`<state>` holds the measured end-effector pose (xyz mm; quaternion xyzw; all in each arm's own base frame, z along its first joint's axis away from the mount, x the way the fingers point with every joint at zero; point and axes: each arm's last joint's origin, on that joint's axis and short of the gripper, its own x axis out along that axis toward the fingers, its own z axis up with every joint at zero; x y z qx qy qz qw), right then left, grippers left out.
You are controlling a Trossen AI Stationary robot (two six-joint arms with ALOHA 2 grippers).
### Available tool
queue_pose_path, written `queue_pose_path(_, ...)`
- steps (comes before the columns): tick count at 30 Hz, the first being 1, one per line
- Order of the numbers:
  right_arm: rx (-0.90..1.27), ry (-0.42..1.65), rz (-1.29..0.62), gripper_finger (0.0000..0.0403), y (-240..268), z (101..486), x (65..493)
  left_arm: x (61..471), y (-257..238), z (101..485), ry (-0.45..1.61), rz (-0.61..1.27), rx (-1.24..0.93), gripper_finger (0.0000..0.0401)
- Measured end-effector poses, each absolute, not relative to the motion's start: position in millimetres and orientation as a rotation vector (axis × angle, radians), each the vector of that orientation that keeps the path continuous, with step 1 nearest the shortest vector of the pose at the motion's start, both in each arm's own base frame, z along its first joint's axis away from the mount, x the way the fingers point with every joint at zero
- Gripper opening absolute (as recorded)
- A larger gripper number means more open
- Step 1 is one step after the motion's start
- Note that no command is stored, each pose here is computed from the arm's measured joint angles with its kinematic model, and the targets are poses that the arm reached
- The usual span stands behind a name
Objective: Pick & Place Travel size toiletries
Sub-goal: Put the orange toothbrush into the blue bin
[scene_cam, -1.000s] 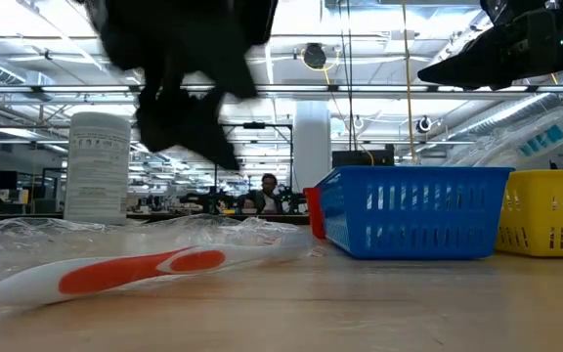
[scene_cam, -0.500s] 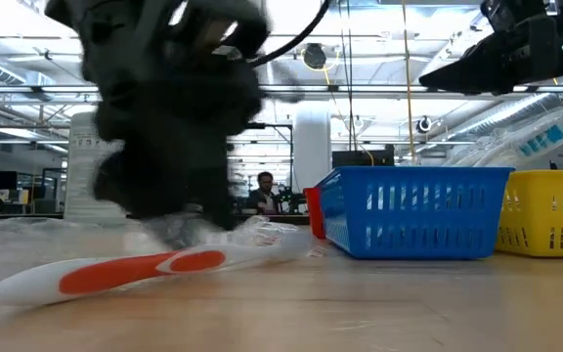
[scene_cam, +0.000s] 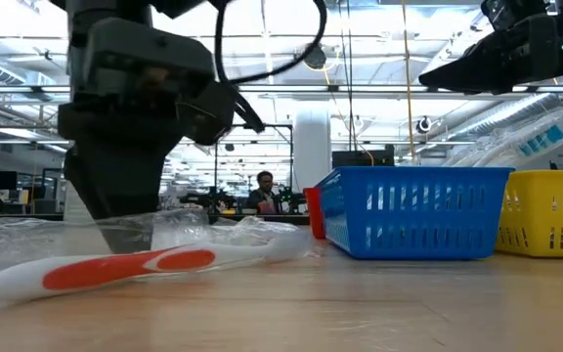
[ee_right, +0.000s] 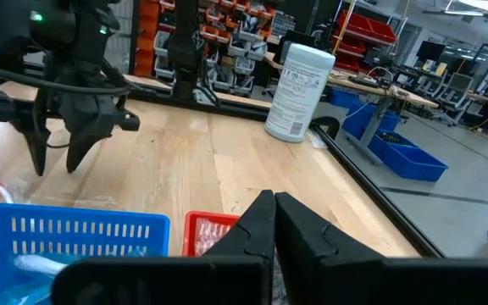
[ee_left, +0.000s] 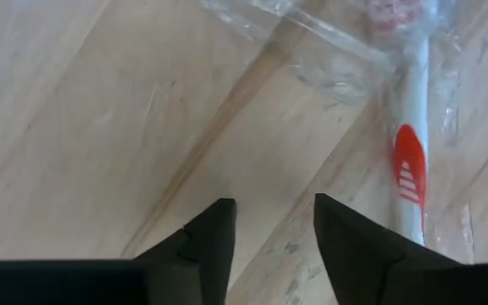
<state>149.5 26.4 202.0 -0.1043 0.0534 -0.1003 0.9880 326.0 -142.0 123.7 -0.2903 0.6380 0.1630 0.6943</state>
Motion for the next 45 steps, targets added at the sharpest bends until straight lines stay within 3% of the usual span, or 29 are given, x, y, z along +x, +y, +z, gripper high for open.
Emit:
queue_pose_path(5,-0.207,0.101,-0.202,0.0000,26.4,202.7,149.5,346.4,-143.7,150.3,1.275,0.219,-0.685,0.0129)
queue_pose_path(9,-0.207,0.101,-0.202,0.0000,26.4,202.6,149.5,363.8,-145.5,192.2,1.160,0.242,-0.669,0.0104)
queue_pose_path(13,-0.207,0.101,-0.202,0.0000,26.4,202.6,149.5,382.0,-145.4,203.5,1.097,0.246,-0.590,0.0075)
queue_pose_path(21,-0.207,0.102,-0.202,0.0000,26.3,202.6,149.5,397.6,-154.0,172.1,1.185,0.161,-0.520,0.0008)
queue_pose_path(27,-0.201,0.100,-0.202,0.0000,26.4,202.7,149.5,404.3,-160.0,152.3,1.241,0.081,-0.581,0.0008)
queue_pose_path(31,-0.200,0.099,-0.202,0.0000,26.4,202.8,149.4,397.3,-157.6,145.0,1.330,0.150,-0.581,0.0003)
queue_pose_path(42,-0.199,0.099,-0.202,0.0000,26.4,202.9,149.4,348.7,-132.0,144.8,1.681,0.623,-0.347,0.0005)
queue_pose_path(45,-0.199,0.099,-0.202,0.0000,26.4,202.9,149.4,341.5,-128.7,147.3,1.766,0.721,-0.423,0.0001)
